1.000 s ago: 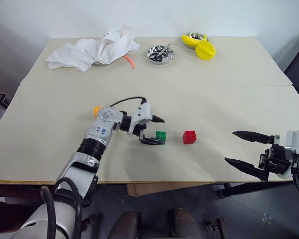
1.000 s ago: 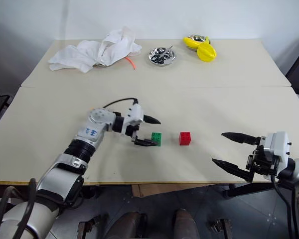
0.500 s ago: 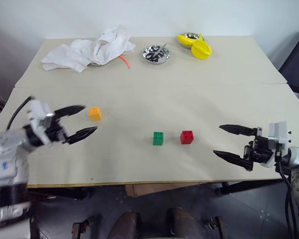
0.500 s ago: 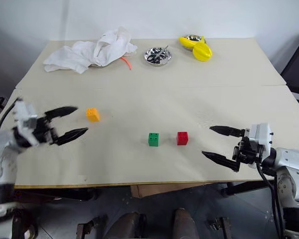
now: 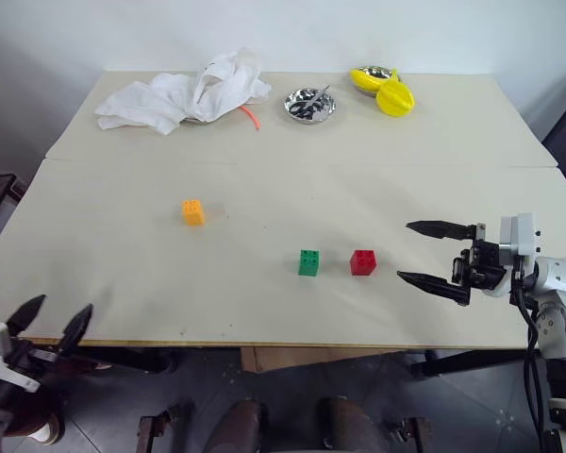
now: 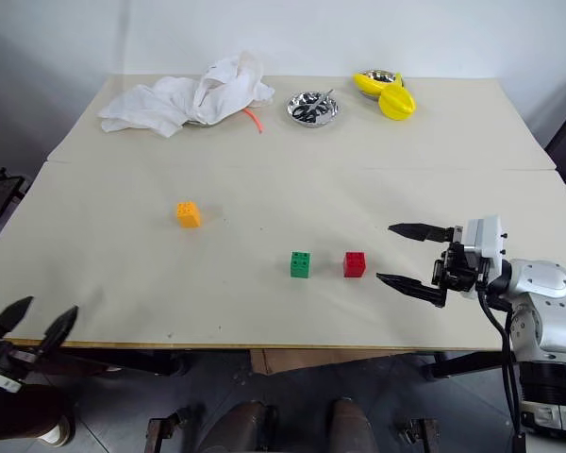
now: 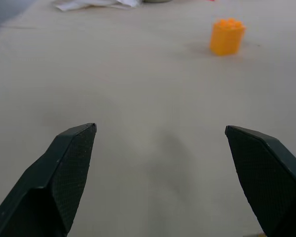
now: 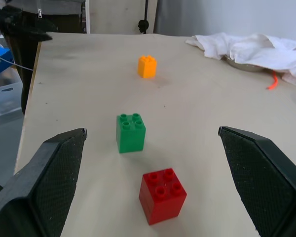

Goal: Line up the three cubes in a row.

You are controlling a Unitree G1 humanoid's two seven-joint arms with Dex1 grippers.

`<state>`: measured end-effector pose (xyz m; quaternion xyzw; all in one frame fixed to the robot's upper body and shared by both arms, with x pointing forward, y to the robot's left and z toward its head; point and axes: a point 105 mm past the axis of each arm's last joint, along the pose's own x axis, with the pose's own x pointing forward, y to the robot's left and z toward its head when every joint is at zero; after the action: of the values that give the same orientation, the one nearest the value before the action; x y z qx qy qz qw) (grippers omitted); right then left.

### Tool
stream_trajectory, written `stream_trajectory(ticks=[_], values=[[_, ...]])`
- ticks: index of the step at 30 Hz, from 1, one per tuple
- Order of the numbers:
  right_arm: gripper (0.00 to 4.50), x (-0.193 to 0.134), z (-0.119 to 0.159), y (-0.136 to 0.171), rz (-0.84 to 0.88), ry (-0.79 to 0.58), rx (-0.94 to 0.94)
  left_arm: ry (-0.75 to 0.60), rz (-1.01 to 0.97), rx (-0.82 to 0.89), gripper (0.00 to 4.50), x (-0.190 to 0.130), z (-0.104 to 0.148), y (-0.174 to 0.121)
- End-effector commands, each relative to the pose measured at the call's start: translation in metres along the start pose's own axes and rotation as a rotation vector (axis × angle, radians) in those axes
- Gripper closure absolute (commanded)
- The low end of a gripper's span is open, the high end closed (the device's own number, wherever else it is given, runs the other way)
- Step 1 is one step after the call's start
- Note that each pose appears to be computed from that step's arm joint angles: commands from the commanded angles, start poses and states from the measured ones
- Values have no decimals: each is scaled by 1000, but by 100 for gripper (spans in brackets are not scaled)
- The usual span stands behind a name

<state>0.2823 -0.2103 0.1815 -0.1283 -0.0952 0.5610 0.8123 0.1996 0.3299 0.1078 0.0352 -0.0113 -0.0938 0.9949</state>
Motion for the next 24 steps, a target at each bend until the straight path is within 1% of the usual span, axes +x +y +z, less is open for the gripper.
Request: stream_trajectory(ticks=[1, 3, 5, 6, 8, 10, 13, 16, 19, 21, 24], values=[[0, -4, 7, 0, 6, -13, -35, -32, -54, 10, 5, 28, 21, -22], [0, -4, 6, 0, 10, -8, -30, -25, -73, 2, 5, 51, 28, -33], [0, -5, 5, 1, 15, 2, -22, -15, -21, -29, 5, 82, 39, -40], [0, -5, 4, 1, 18, 5, -19, -8, 2, -46, 5, 92, 43, -42], [0, -6, 4, 2, 22, 12, -6, 39, -2, -59, 5, 115, 45, -56], [0, -6, 4, 3, 25, 15, 3, 116, 29, -32, 5, 132, 41, -62], [0, -2, 5, 6, 35, 16, 12, 136, 97, -122, 5, 161, 39, -67], [0, 2, 6, 9, 40, 12, 16, 190, 153, -135, 5, 181, 31, -71], [0, 6, 8, 12, 36, 4, 20, 175, 172, -161, 5, 201, 33, -84], [0, 7, 8, 14, 31, 1, 23, 185, 147, -160, 5, 208, 31, -93], [0, 7, 7, 17, 25, -2, 29, 176, 130, -153, 5, 214, 32, -100]])
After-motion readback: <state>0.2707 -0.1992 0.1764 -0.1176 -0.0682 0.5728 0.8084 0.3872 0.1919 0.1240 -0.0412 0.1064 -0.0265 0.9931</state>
